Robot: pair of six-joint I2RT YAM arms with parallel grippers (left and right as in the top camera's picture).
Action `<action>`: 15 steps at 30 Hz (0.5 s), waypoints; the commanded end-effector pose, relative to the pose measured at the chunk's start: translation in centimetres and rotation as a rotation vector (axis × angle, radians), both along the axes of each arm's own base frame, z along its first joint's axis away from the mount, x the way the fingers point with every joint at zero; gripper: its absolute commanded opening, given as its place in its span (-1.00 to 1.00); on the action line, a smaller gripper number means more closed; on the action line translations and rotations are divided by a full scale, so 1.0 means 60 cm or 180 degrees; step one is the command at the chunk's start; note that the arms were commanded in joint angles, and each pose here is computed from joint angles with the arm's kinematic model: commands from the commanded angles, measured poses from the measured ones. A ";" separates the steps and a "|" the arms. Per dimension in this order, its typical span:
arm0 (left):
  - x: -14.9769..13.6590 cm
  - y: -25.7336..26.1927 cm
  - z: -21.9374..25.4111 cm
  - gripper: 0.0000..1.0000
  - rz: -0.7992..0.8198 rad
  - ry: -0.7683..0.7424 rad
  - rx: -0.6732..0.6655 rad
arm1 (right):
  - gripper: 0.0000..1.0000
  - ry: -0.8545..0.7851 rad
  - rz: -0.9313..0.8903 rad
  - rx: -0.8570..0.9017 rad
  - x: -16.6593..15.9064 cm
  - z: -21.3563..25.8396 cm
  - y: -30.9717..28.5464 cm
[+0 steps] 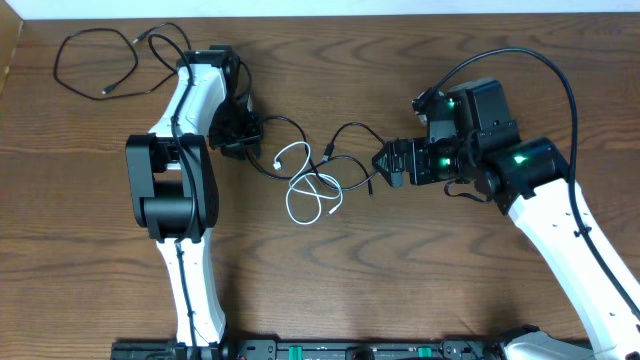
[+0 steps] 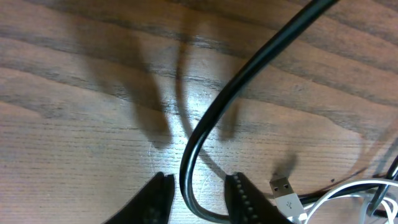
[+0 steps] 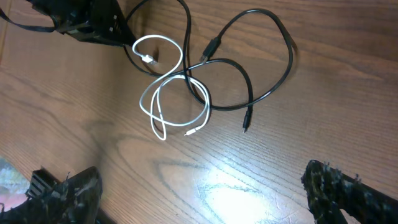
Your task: Untangle cables
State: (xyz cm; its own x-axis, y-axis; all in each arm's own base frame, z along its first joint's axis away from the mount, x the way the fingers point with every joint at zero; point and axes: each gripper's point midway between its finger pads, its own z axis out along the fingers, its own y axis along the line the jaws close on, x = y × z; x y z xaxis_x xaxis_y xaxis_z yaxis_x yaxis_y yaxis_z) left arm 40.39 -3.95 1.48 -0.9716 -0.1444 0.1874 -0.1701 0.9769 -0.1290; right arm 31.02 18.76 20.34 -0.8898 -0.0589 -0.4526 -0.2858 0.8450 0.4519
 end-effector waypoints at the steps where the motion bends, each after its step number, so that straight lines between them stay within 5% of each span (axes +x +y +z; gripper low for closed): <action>1: -0.001 0.005 -0.001 -0.52 0.0014 0.0007 0.0029 | 0.99 -0.0009 -0.0031 0.0006 0.003 0.003 0.000; 5: -0.003 0.005 0.002 -0.85 0.0015 0.0020 0.0029 | 0.98 -0.0008 -0.0031 0.0008 0.003 0.003 0.000; 11: 0.002 0.003 0.054 -0.85 0.0029 -0.0125 0.0006 | 0.99 -0.0032 -0.0032 0.0016 0.005 0.005 0.000; 15: 0.016 -0.030 0.135 -0.85 0.0031 -0.0492 -0.0379 | 0.99 -0.0067 -0.0032 0.0030 0.009 0.007 0.002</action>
State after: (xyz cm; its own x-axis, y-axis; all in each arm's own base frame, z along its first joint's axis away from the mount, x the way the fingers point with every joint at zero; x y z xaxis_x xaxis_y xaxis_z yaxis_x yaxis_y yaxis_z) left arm 39.45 -4.21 2.85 -0.9663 -0.1440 0.2132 -0.1763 0.9742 -0.1407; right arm 31.28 18.86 20.53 -0.8836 -0.0565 -0.4649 -0.2920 0.8427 0.4524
